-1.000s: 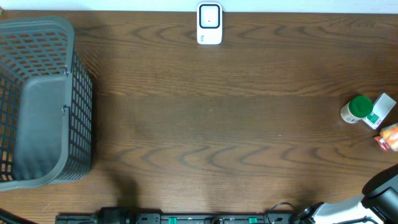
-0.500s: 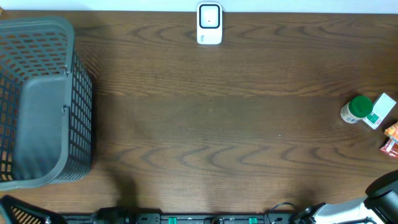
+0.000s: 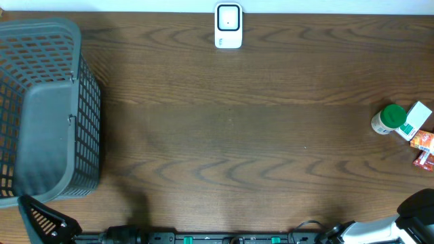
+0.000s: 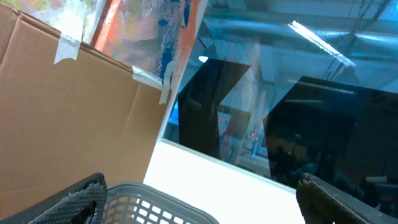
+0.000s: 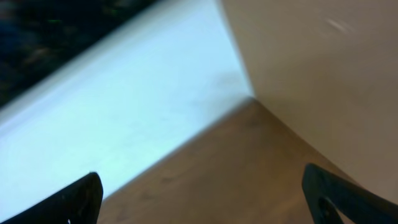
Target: Scan the item barcode
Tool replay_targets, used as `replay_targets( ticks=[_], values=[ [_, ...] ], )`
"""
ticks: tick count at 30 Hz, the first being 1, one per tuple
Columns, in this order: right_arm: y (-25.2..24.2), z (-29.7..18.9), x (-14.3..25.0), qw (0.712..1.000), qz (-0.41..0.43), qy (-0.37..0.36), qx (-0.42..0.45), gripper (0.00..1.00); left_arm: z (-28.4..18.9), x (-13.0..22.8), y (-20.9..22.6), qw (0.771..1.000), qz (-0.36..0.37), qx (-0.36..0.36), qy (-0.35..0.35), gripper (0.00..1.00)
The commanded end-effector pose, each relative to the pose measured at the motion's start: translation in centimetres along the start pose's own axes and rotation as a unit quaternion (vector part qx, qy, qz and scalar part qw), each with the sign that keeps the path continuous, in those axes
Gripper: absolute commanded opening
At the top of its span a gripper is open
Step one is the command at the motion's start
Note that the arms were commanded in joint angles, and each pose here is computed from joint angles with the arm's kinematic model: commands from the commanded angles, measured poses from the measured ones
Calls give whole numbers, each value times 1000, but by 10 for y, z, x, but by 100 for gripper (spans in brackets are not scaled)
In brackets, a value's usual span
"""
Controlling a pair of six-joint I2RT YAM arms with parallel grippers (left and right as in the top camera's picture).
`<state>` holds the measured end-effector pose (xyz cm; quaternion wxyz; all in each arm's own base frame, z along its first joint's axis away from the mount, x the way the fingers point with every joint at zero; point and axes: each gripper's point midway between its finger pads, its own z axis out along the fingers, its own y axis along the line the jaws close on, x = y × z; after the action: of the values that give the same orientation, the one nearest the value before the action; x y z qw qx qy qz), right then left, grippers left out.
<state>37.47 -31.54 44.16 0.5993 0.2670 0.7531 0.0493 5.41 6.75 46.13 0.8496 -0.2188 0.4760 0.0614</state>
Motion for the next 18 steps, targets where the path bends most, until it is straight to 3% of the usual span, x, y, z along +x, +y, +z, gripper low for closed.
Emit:
replay_targets(
  ticks=[1, 7, 11, 18],
  values=[
    [76, -31, -26, 989, -5, -27, -148, 99, -1, 1, 3, 1000, 14, -9, 1, 97],
    [138, -67, -32, 979, -56, -51, -189, 99, -1, 3, 3, 999, 46, -9, 5, 97],
    [165, -91, -25, 982, -82, -63, -161, 99, -1, 12, 3, 998, 58, -4, 21, 97],
    [232, -155, -6, 969, -141, -112, -168, 99, 6, 66, -17, 990, 60, 76, 100, 98]
  ],
)
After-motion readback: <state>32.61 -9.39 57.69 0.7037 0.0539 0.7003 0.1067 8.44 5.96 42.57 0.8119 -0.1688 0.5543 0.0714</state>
